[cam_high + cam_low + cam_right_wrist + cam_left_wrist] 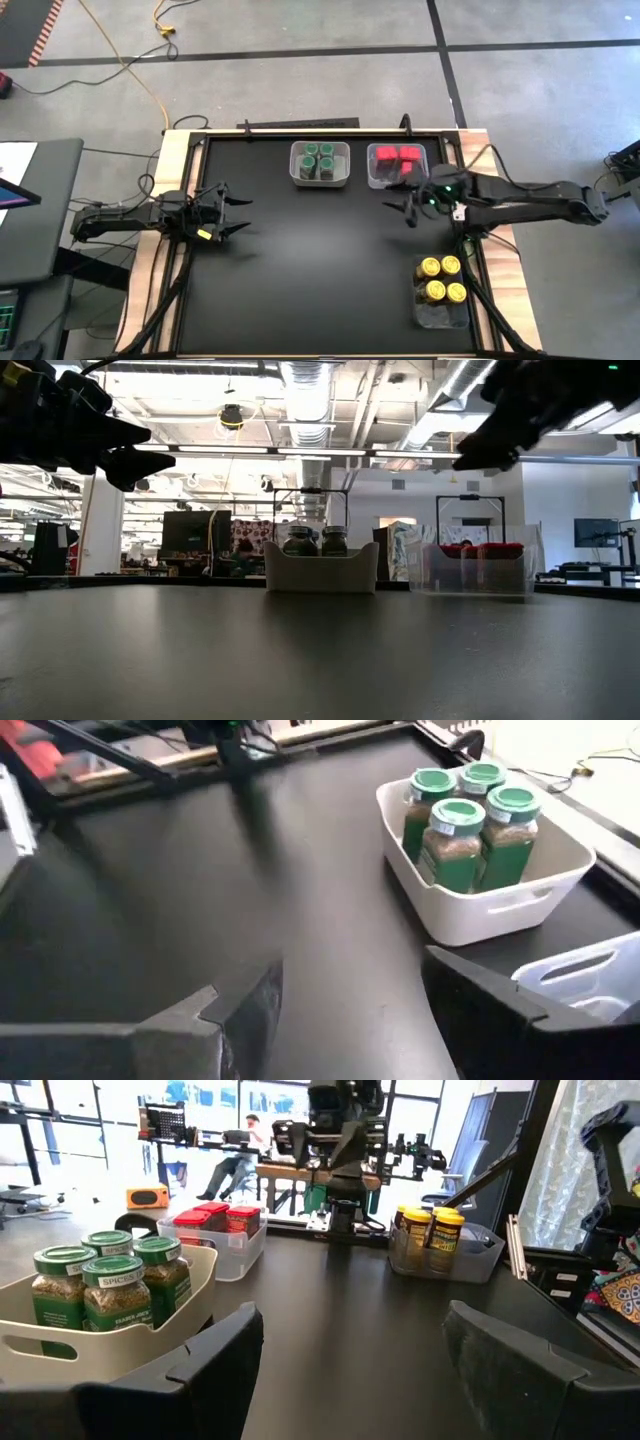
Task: Sort spices by type
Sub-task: Return to Home Position
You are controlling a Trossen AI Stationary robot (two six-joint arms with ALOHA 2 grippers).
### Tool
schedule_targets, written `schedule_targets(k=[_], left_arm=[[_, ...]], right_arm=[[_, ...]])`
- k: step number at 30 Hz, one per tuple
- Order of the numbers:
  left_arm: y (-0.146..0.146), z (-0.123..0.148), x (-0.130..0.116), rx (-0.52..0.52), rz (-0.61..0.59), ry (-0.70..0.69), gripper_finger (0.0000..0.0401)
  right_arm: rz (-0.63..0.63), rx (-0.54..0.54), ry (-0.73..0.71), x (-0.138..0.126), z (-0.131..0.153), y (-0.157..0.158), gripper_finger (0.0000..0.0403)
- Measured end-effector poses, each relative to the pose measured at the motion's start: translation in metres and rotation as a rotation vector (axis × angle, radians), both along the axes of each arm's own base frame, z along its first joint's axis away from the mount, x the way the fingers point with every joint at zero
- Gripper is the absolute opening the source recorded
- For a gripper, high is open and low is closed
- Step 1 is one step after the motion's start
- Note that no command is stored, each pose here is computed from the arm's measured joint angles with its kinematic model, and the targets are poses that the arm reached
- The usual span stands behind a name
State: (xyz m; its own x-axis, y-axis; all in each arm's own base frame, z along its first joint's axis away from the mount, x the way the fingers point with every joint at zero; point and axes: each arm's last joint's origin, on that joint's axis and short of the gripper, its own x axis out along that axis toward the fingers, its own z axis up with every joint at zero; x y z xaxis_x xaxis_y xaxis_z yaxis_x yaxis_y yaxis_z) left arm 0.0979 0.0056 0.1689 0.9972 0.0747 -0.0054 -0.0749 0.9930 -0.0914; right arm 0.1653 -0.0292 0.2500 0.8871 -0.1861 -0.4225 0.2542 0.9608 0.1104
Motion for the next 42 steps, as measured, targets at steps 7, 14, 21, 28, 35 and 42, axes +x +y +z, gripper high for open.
schedule_targets(k=[7,14,21,28,35,42], left_arm=[[0.000,0.000,0.000,0.000,0.000,0.000,0.0297],[0.000,0.000,0.000,0.000,0.000,0.000,0.0297],[0.000,0.000,0.000,0.000,0.000,0.000,0.0297],[0.000,0.000,0.000,0.000,0.000,0.000,0.0297],[0.000,0.000,0.000,0.000,0.000,0.000,0.0297],[0.000,0.000,0.000,0.000,0.000,0.000,0.0297]], right_arm=[[0.026,0.021,-0.105,-0.034,-0.016,0.014,0.0265],[0.069,0.063,-0.224,-0.058,-0.030,0.023,0.0265],[0.138,0.083,-0.360,-0.071,-0.039,0.030,0.0265],[0.173,0.119,-0.343,-0.072,-0.063,0.034,0.0265],[0.174,0.156,-0.315,-0.069,-0.082,0.035,0.0265],[0.190,0.097,-0.264,-0.066,-0.085,0.035,0.0265]])
